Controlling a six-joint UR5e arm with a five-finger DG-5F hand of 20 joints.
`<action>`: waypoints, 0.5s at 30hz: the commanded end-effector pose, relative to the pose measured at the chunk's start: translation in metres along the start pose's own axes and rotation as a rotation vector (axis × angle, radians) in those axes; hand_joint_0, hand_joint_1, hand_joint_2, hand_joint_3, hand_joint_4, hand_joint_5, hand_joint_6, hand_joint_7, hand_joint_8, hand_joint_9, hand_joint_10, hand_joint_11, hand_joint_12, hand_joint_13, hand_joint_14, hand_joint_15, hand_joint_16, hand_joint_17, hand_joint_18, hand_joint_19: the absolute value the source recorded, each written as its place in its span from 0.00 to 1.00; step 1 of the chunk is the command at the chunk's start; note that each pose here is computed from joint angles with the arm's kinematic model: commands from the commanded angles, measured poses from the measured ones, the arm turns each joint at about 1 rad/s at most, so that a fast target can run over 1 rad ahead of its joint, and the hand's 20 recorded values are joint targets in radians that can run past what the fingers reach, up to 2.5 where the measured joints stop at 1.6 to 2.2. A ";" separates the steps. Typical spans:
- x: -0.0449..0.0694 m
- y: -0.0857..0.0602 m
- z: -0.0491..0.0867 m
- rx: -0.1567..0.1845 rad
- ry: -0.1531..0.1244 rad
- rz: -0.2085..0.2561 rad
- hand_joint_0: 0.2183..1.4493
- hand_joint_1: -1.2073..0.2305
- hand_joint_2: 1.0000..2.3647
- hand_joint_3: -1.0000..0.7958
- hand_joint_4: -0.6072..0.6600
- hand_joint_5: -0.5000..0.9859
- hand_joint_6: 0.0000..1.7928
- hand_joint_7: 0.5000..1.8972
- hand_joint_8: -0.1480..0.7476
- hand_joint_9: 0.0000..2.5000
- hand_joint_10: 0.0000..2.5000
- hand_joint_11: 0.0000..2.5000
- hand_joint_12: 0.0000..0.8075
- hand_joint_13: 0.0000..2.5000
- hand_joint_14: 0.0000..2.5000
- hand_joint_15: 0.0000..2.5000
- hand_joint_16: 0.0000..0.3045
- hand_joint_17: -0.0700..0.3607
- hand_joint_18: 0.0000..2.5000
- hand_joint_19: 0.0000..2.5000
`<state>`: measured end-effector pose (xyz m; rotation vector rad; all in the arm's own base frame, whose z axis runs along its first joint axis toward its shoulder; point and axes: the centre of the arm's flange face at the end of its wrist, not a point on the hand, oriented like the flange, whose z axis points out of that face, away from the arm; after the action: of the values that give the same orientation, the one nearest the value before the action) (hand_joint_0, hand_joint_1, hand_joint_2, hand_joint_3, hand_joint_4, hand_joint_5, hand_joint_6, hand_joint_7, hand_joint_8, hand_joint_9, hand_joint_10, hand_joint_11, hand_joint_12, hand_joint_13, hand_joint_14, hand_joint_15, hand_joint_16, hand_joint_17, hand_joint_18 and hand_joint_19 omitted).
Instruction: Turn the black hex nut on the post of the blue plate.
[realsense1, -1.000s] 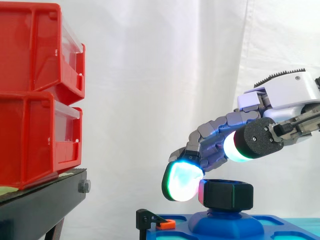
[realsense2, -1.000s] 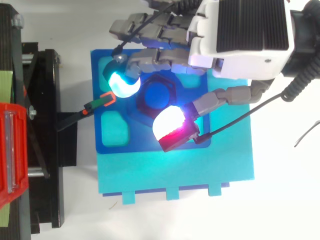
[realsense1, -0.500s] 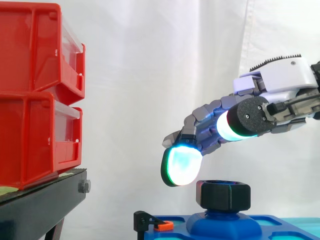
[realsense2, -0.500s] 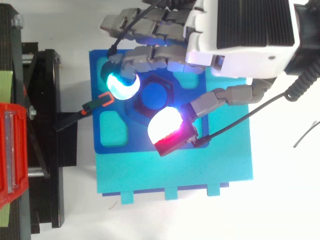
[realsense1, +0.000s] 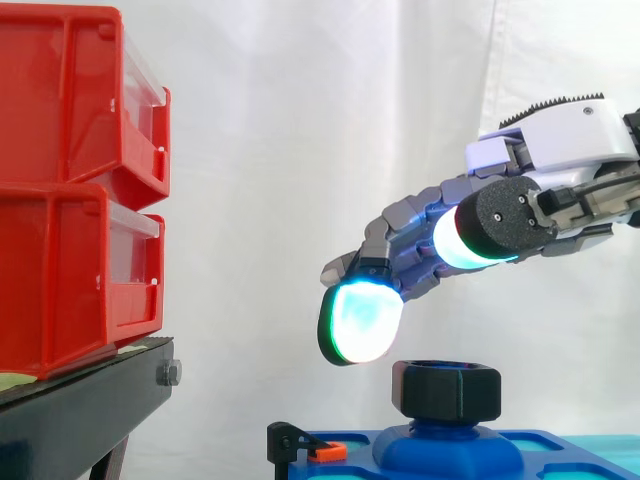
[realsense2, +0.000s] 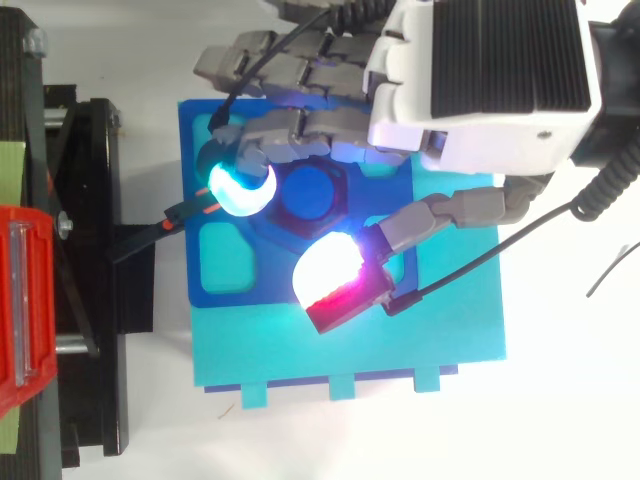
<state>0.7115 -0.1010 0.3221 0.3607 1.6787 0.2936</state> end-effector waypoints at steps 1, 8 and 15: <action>-0.005 0.005 0.001 -0.007 -0.010 0.000 0.19 0.63 0.00 0.28 0.58 0.18 0.28 0.30 0.39 0.02 0.00 0.00 0.43 0.00 0.00 0.01 0.19 0.47 0.00 0.04; -0.010 0.009 0.006 -0.022 -0.042 -0.002 0.19 0.63 0.00 0.28 0.58 0.18 0.28 0.30 0.39 0.02 0.00 0.00 0.43 0.00 0.00 0.01 0.19 0.47 0.00 0.04; -0.002 0.022 0.006 -0.021 -0.021 -0.040 0.19 0.63 0.00 0.28 0.58 0.18 0.28 0.30 0.39 0.03 0.00 0.00 0.43 0.00 0.00 0.01 0.19 0.47 0.00 0.04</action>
<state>0.7192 -0.0864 0.3319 0.3225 1.6515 0.2877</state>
